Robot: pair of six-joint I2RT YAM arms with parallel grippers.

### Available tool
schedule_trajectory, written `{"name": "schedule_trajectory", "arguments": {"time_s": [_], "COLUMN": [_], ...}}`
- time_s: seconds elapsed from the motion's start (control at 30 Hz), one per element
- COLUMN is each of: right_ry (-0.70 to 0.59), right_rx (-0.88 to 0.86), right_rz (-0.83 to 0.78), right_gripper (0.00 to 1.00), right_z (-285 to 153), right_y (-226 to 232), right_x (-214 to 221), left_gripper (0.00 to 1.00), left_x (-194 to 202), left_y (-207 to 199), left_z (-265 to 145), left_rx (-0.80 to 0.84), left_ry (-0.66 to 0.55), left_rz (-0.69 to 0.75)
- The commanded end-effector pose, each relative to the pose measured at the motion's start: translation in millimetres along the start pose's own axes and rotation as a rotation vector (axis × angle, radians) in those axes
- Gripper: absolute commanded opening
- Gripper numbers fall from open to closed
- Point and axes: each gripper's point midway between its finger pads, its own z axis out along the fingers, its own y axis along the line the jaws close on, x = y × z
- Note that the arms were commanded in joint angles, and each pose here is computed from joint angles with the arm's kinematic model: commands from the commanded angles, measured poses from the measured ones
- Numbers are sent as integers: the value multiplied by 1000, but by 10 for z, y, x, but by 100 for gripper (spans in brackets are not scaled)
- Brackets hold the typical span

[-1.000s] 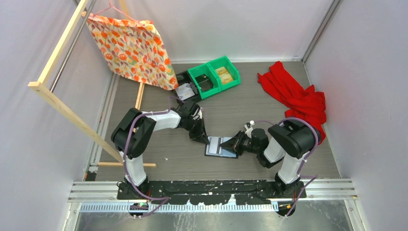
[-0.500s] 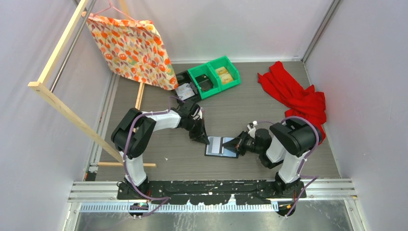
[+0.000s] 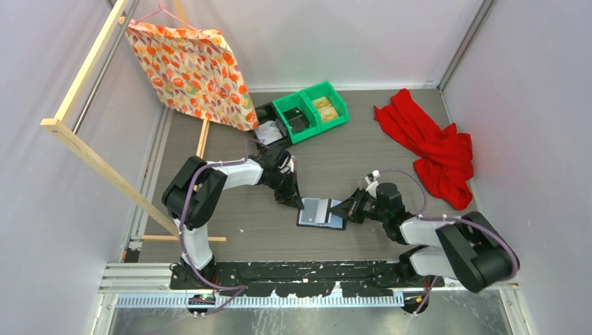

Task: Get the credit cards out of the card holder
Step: Remove the credit card from the card holder, then place the credit card in the storage box.

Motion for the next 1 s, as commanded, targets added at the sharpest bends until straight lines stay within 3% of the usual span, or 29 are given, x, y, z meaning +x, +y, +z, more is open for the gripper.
{"name": "schedule_trajectory", "arguments": {"time_s": [0.0,0.53,0.7,0.97], "right_ry": [13,-48,-176,-385], "right_rx": [93,72,65,85], "right_rz": [-92,-184,-178,-134], "right_gripper": [1,1,1,1], "right_z": [-77,-459,-507,-302], "right_y": [-28,615,954,1421], "right_x": [-37,-201,-525,-1269], "left_gripper": [0,1,1,16], "left_x": [166,95,62,-2], "left_y": [721,541,383,126], "left_z": [161,22,-172,-571], "left_rx": [-273,-237,-212,-195], "left_ry": [24,-17,-72,-160], "left_rz": [-22,-2,8,56]}}
